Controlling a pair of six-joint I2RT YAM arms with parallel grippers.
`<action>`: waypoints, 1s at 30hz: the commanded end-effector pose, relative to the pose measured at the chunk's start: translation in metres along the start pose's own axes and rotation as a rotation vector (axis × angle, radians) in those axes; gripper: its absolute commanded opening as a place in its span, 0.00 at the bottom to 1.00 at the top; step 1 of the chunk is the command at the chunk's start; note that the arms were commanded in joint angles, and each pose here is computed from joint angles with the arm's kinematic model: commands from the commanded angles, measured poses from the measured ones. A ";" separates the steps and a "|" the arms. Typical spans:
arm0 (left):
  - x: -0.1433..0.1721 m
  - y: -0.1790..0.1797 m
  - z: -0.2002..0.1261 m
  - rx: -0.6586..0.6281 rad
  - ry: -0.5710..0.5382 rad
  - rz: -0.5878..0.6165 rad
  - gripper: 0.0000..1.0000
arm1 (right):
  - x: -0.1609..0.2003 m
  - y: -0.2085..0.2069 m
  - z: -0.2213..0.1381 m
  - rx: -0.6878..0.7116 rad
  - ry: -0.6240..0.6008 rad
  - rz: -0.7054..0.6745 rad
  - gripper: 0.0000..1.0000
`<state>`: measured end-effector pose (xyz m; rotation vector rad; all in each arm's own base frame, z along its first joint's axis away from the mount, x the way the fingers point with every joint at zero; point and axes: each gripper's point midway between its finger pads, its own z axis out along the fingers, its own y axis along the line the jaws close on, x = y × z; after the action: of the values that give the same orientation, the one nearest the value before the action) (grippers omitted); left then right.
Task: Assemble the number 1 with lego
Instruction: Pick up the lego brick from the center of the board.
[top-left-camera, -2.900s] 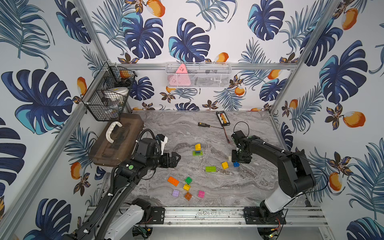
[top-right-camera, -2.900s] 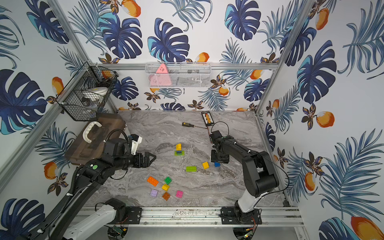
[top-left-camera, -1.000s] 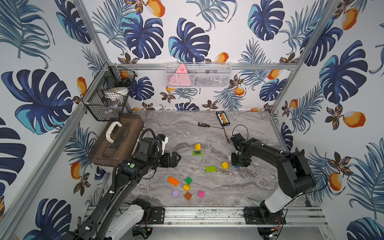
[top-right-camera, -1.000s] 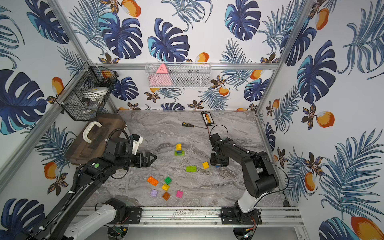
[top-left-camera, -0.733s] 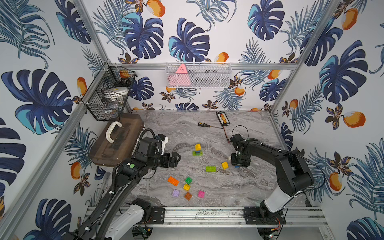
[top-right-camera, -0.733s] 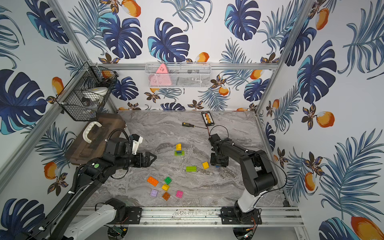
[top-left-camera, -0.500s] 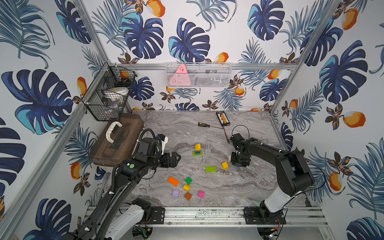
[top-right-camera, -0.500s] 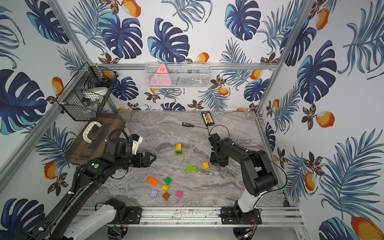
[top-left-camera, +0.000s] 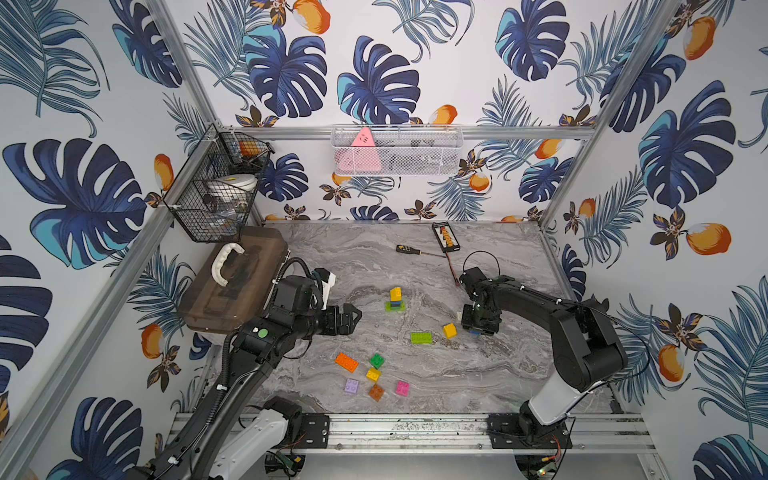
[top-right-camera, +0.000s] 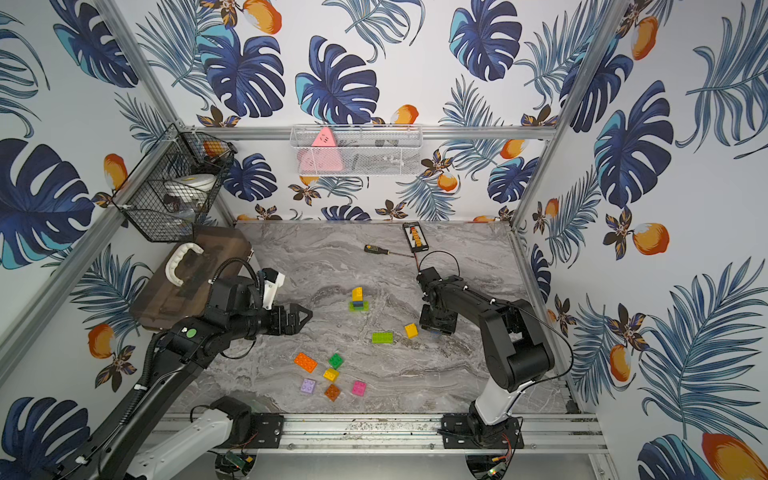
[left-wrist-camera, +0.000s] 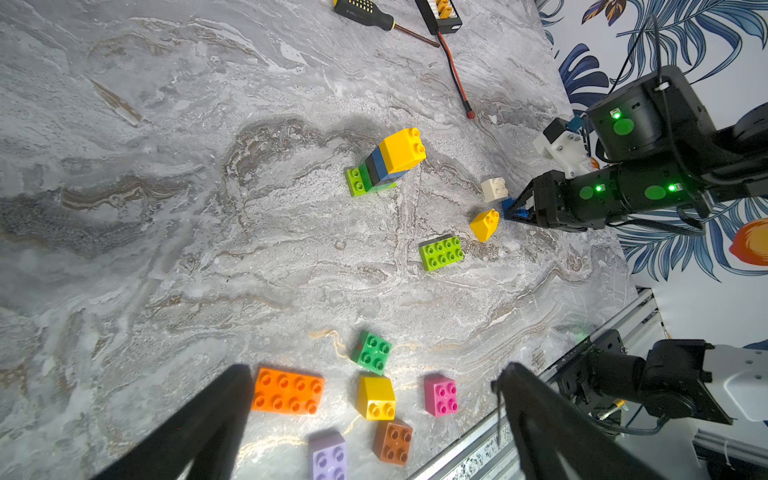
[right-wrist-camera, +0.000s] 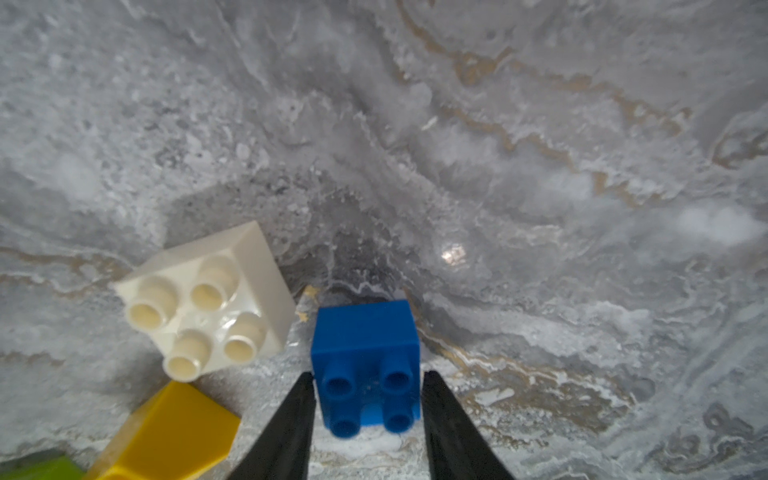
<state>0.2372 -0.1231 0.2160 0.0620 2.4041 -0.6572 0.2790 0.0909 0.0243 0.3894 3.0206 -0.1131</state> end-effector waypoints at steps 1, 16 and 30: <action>-0.002 -0.001 -0.001 0.001 -0.008 0.012 0.99 | -0.001 -0.002 -0.003 0.016 -0.001 -0.030 0.48; -0.002 0.001 0.000 -0.006 -0.002 0.007 0.99 | -0.007 -0.005 0.001 0.062 -0.008 -0.070 0.38; -0.002 0.000 0.000 -0.001 -0.003 0.010 0.99 | -0.004 0.000 -0.031 -0.011 -0.032 -0.050 0.22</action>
<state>0.2376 -0.1231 0.2149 0.0611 2.4083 -0.6560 0.2860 0.0883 0.0421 0.3105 2.9935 -0.1408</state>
